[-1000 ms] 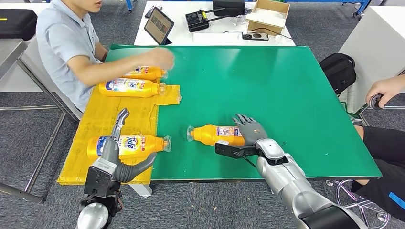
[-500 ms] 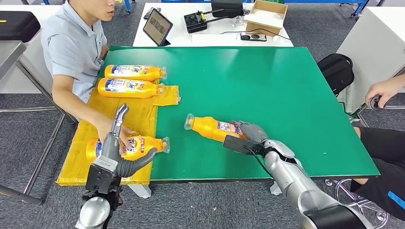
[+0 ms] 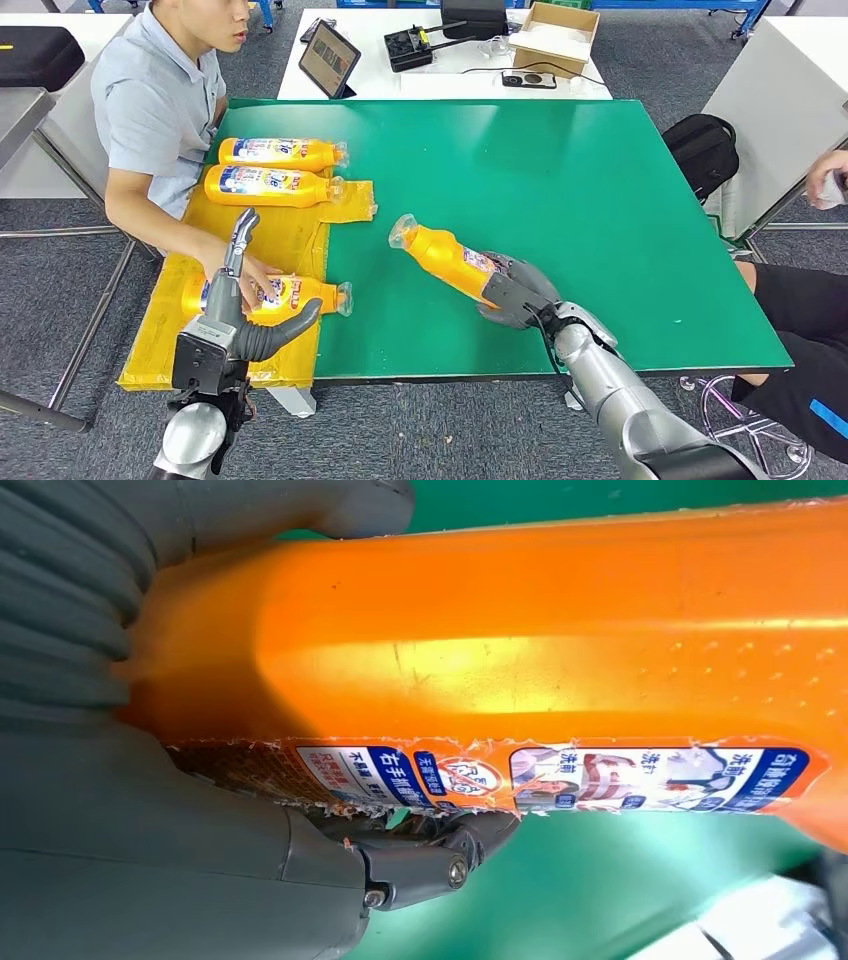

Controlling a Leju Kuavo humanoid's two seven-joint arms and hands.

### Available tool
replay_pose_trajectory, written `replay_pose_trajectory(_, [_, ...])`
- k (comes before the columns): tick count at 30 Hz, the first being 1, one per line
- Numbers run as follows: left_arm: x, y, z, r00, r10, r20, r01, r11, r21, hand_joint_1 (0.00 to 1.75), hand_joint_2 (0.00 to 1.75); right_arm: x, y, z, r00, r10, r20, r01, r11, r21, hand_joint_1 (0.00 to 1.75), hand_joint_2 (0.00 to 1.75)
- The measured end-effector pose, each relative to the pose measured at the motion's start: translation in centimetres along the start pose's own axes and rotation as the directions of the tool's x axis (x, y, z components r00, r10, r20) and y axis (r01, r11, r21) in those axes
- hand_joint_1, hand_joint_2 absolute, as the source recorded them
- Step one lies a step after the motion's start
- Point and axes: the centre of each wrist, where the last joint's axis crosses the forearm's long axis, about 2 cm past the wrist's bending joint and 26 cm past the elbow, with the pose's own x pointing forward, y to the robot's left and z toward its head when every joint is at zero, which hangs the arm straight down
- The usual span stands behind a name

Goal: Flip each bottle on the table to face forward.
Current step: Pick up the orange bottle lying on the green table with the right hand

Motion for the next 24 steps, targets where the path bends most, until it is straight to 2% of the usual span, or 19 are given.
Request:
replay_pose_trajectory(7, [0.0,-0.4,1.0,0.998,0.056,-0.033,-0.057,0.998,-0.015,0.00,1.75,1.2,3.2,0.8,0.974,-0.128,0.187,0.153,0.980,-0.128,1.67,1.75])
replay_pose_trajectory(12, [0.3,-2.2,4.2,0.961,0.220,-0.166,-0.220,0.975,0.018,0.00,1.75,4.2,5.7,2.3,0.902,-0.219,0.372,0.309,0.929,-0.203,1.64,1.75])
replay_pose_trajectory(14, [0.6,-3.3,5.5,0.939,0.276,-0.205,-0.276,0.961,0.033,0.00,1.75,5.5,6.2,3.0,0.870,-0.225,0.439,0.352,0.906,-0.233,1.63,1.75])
replay_pose_trajectory(17, [1.2,-5.0,7.1,0.911,0.338,-0.237,-0.338,0.940,0.040,0.00,1.75,7.5,6.7,4.0,0.821,-0.218,0.528,0.404,0.875,-0.267,1.48,1.75])
replay_pose_trajectory(21, [1.9,-6.3,7.4,0.897,0.378,-0.231,-0.381,0.924,0.031,0.00,1.75,9.7,7.1,4.3,0.779,-0.187,0.599,0.418,0.866,-0.273,1.42,1.75])
replay_pose_trajectory(24, [2.2,-6.8,7.3,0.892,0.392,-0.226,-0.399,0.917,0.015,0.00,1.75,10.5,7.6,4.2,0.771,-0.160,0.617,0.397,0.878,-0.268,1.47,1.75])
